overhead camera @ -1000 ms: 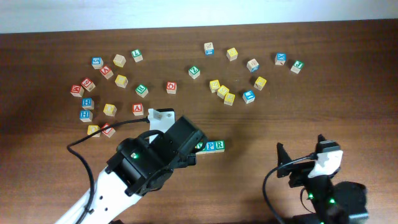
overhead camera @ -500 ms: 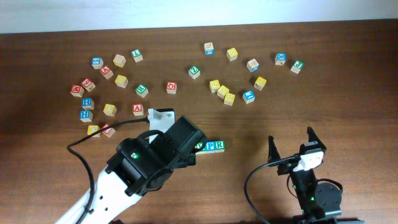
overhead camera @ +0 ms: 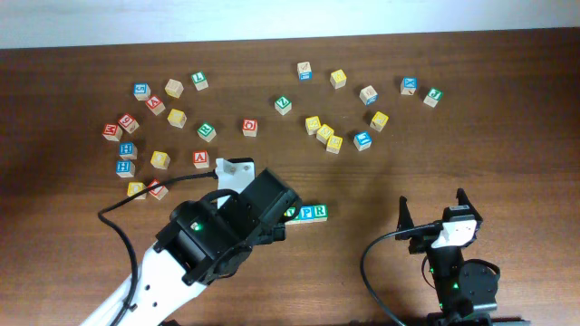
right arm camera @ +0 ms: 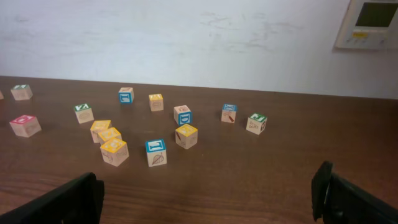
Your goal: Spell out CVPR
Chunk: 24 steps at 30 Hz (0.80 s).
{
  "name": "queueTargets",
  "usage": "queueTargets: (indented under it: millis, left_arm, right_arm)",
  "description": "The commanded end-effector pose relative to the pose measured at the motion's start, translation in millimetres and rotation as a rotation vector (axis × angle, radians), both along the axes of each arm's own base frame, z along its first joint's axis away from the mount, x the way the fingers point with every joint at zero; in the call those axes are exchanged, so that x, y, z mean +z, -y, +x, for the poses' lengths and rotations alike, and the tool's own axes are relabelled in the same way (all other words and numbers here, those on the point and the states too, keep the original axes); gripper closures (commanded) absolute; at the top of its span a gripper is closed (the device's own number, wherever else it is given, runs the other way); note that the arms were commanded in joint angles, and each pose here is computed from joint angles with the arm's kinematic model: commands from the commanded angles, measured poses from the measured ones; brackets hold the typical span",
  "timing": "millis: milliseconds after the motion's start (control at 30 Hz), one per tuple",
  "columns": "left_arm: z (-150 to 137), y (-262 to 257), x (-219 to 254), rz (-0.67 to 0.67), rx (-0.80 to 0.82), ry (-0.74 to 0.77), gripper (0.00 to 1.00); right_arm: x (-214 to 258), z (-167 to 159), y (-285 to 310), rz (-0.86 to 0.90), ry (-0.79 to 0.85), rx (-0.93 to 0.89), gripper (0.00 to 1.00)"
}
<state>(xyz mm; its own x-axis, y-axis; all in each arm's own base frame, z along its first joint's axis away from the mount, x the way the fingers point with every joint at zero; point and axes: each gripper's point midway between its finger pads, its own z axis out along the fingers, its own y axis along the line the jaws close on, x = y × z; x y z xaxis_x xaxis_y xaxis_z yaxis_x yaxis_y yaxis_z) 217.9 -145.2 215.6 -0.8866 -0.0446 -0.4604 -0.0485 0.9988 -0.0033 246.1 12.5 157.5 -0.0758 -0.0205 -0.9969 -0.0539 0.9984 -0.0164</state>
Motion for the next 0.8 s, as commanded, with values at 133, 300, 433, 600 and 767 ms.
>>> queueTargets:
  millis: [133,300,433,600,767]
  left_arm:
    - [-0.3,-3.5,3.4,0.0,0.016,0.022,0.01]
    - [-0.3,-3.4,3.4,0.0,0.016,0.022,0.01]
    - [-0.7,-3.2,3.1,-0.002,0.015,0.019,0.01]
    - [-4.3,-16.1,3.7,0.055,0.01,0.015,0.01]
    - [29.0,9.4,28.0,-0.038,-0.416,0.132,0.01]
  right_arm:
    - [-2.1,-0.2,4.0,0.024,-0.003,-0.021,0.02]
    - [-2.1,-0.2,4.0,0.024,-0.003,-0.022,0.02]
    - [-2.1,-0.2,4.0,0.024,-0.003,-0.021,0.02]
    - [-2.1,-0.2,4.0,0.024,-0.003,-0.022,0.01]
    - [-2.1,-0.2,4.0,0.024,-0.003,-0.022,0.02]
